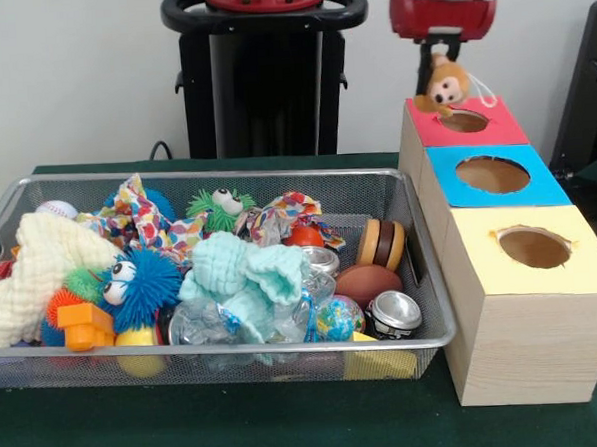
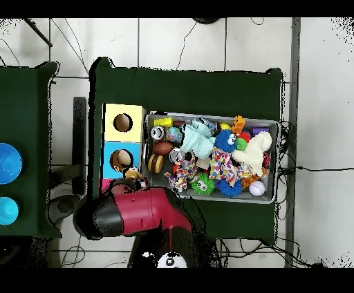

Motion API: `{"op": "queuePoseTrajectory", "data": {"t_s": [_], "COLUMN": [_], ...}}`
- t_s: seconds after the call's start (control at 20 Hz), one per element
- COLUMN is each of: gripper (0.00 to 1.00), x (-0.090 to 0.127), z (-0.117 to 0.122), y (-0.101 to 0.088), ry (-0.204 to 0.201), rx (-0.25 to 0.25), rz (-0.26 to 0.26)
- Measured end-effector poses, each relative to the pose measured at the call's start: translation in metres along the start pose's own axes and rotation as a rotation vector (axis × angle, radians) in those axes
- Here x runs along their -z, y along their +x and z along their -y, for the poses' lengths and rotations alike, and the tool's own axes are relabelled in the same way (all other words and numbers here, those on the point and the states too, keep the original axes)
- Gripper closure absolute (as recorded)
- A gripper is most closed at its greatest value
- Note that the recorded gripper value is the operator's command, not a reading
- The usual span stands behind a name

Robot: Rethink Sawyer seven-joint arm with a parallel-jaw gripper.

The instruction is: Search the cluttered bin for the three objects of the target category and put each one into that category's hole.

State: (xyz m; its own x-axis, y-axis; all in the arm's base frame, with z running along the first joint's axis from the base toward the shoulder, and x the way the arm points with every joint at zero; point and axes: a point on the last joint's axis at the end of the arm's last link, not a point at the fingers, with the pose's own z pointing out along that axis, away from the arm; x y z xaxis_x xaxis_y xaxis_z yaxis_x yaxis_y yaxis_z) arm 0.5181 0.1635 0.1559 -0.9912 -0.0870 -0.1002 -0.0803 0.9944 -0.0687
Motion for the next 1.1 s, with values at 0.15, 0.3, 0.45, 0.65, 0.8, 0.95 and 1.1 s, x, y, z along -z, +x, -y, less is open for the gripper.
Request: {"op": "queuePoseTrajectory", "data": {"t_s": [0.15, 0.3, 0.45, 0.65, 0.8, 0.95, 1.1], "gripper": [1.0, 1.0, 1.0, 1.0, 1.0, 1.0, 1.0], "x": [-0.001, -0.003, -0.009, -0.017, -0.022, -0.026, -0.029], "z": [-0.014, -0.021, -0.025, -0.025, -0.025, -0.027, -0.03], "y": [0.005, 0.009, 0.015, 0.022, 0.026, 0.03, 0.034], "ry": [-0.002, -0.001, 0.003, 0.016, 0.022, 0.027, 0.031], "rx": [0.008, 0.009, 0.008, -0.001, -0.009, -0.016, -0.02], "rz": [-0.007, -0.017, -0.036, -0.049, -0.049, -0.047, -0.047]}}
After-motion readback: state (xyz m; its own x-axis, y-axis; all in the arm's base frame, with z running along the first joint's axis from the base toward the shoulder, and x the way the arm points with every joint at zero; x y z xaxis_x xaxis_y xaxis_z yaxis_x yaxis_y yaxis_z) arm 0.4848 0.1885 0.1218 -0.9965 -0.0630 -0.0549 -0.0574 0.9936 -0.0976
